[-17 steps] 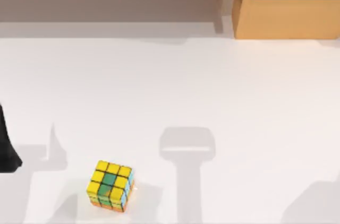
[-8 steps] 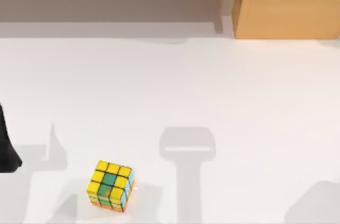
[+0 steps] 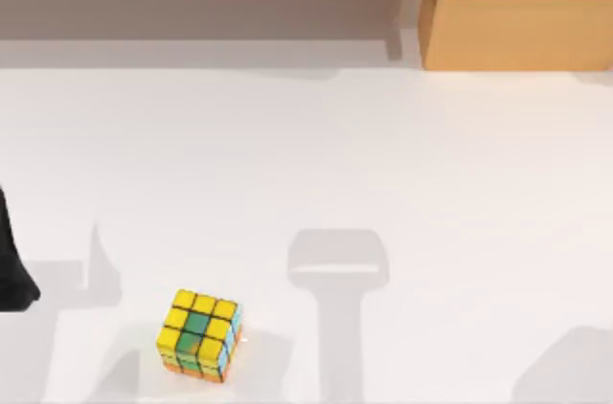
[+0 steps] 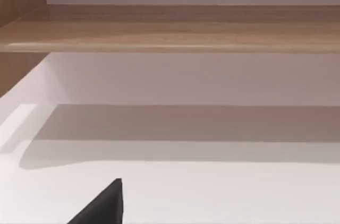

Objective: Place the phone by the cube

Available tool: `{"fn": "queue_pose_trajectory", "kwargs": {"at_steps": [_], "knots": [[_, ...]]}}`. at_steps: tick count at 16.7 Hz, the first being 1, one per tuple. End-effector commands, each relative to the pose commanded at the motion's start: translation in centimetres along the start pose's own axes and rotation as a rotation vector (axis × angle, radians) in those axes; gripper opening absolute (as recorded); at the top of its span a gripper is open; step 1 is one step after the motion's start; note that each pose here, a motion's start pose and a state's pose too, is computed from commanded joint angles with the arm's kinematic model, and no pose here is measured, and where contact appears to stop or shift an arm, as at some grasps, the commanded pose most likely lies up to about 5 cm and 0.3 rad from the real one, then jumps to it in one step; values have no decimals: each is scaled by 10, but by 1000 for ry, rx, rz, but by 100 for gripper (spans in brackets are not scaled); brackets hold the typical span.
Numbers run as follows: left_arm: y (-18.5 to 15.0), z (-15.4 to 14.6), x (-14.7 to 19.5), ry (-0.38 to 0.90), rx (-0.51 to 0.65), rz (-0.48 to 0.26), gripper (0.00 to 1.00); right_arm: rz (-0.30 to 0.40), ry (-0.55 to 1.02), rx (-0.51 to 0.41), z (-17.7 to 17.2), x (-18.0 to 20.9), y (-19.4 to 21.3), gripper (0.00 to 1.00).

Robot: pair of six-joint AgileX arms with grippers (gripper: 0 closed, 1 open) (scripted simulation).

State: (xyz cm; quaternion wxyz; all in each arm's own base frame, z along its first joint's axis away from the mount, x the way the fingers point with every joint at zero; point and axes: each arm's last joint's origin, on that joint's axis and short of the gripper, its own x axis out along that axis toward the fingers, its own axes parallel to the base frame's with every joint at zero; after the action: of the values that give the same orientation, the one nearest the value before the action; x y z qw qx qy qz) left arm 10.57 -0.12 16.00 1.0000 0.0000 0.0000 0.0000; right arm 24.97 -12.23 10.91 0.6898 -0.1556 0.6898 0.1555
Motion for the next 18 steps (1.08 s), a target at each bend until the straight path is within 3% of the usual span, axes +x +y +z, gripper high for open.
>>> {"fn": "queue_pose_trajectory", "kwargs": {"at_steps": [2, 18], "knots": [[0, 0, 0, 0, 0, 0, 100, 0, 0, 0, 0, 0, 0, 0], [0, 0, 0, 0, 0, 0, 100, 0, -9, 5, 0, -26, 1, 0]]}}
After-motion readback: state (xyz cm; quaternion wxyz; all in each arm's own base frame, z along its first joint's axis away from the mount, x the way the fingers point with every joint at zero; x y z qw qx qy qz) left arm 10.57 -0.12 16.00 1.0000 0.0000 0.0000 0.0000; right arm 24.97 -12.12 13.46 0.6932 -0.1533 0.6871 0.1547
